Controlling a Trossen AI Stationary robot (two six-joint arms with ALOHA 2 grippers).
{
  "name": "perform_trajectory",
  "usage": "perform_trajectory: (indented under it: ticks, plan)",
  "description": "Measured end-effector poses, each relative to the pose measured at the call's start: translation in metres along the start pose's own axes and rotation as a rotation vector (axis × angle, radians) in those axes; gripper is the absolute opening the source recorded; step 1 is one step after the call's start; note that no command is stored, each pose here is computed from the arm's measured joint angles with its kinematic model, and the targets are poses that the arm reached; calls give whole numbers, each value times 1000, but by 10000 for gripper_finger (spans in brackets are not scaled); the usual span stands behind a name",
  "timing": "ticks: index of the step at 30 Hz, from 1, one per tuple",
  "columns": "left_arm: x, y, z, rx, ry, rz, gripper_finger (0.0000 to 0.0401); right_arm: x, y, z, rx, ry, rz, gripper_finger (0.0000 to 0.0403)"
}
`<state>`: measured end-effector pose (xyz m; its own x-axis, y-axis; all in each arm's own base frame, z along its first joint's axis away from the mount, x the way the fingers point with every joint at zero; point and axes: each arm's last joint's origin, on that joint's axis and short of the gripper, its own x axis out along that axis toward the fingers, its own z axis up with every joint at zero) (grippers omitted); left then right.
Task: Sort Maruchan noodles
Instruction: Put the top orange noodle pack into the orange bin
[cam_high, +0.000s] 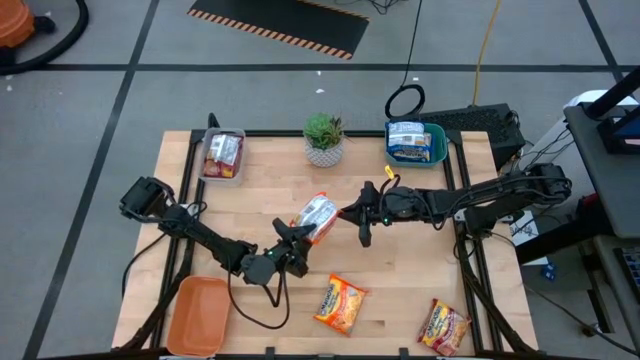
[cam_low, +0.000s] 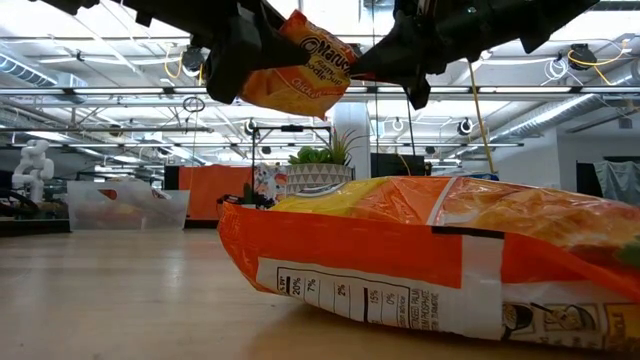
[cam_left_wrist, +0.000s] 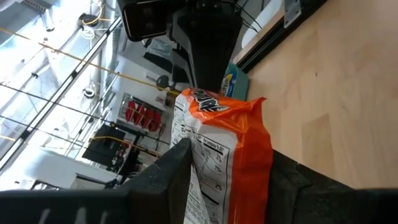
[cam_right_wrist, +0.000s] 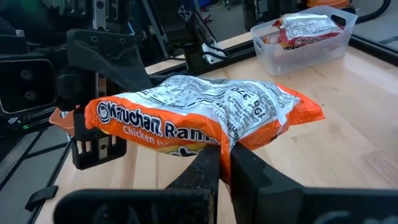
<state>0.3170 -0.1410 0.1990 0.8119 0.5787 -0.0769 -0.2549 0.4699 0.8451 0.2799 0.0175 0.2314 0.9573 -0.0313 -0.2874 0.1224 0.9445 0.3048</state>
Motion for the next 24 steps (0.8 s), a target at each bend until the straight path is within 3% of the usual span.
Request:
perform_trajectory:
  ticks: [8, 17, 24]
  plan:
    - [0, 0, -1, 7, 22, 18, 108, 0, 0, 0, 3, 2, -4, 9]
    - [0, 0, -1, 10, 22, 18, 103, 0, 0, -1, 2, 6, -5, 10]
    - [-2, 0, 0, 10, 16, 14, 101, -4, 1, 5, 16, -19, 5, 71]
